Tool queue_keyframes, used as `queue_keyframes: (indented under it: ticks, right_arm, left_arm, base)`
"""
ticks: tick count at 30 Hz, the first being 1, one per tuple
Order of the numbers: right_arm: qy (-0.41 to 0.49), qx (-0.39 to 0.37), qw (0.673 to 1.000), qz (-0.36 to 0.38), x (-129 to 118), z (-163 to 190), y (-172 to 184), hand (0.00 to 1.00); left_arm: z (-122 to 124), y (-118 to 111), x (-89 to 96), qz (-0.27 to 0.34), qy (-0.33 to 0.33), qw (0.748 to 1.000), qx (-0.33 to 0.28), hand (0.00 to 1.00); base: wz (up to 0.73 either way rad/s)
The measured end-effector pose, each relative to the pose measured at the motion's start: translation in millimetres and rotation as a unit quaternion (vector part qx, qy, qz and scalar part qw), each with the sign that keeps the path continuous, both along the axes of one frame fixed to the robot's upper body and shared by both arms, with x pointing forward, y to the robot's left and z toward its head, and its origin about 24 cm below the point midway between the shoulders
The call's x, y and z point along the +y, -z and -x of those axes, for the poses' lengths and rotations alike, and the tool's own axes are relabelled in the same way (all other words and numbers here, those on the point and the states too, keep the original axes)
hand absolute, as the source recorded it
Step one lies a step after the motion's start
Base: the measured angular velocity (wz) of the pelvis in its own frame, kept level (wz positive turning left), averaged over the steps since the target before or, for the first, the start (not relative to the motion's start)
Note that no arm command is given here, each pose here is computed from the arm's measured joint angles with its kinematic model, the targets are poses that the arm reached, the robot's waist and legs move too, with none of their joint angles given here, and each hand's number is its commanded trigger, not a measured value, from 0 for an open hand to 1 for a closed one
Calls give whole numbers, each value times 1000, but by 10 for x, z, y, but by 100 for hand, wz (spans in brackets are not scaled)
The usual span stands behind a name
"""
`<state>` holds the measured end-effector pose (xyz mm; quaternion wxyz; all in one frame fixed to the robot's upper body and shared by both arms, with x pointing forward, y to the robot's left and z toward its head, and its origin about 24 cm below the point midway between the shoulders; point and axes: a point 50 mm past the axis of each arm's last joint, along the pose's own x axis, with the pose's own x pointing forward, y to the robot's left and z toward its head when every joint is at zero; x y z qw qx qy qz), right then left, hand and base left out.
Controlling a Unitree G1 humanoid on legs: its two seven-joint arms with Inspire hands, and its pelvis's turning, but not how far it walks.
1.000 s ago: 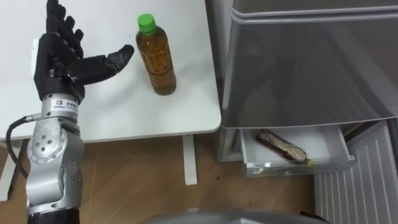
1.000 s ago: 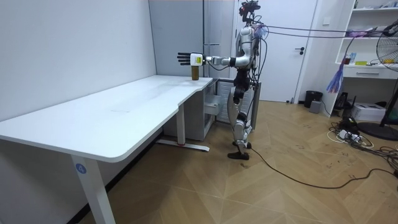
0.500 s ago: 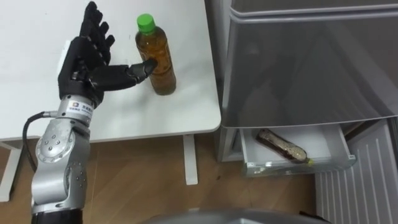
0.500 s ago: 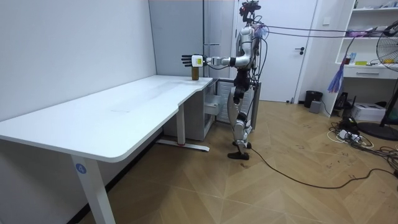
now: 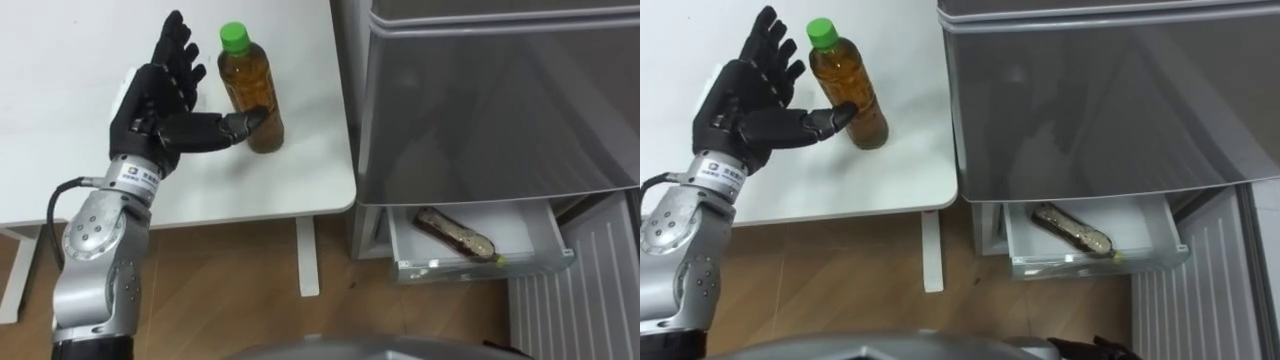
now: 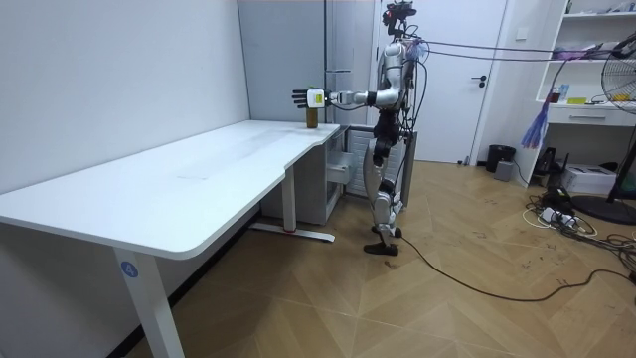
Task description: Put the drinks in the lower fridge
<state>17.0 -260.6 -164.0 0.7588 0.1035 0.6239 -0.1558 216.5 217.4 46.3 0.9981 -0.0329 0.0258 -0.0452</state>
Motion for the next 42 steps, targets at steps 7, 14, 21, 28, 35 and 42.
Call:
queue_keyframes:
  ticks: [7, 14, 21, 28, 35, 42]
  right_arm:
    - [-15, 9, 1000, 10, -2, 10, 2, 0]
    - [-21, 7, 1000, 18, 23, -5, 10, 0]
    - [-22, 3, 1000, 15, 66, -48, 22, 0]
    - [-35, 2, 999, 16, 75, -89, 23, 0]
    - [-38, 9, 999, 15, 79, -58, 27, 0]
    - [-42, 11, 999, 16, 80, -56, 27, 0]
  left_arm:
    - [-2, 1, 29, -1, -29, 1000, 2, 0]
    - [-26, -25, 52, -2, -63, 998, -4, 0]
    - [-147, -154, -30, 0, -56, 998, -34, 0]
    - [-161, -149, -160, 3, -27, 999, -34, 0]
    - [-165, -153, -167, 3, -24, 999, -35, 0]
    - [-166, -155, -168, 3, -23, 999, -35, 0]
  base:
    - [0]
    - [0]
    - [0]
    - [0]
    - [0]
    - [0]
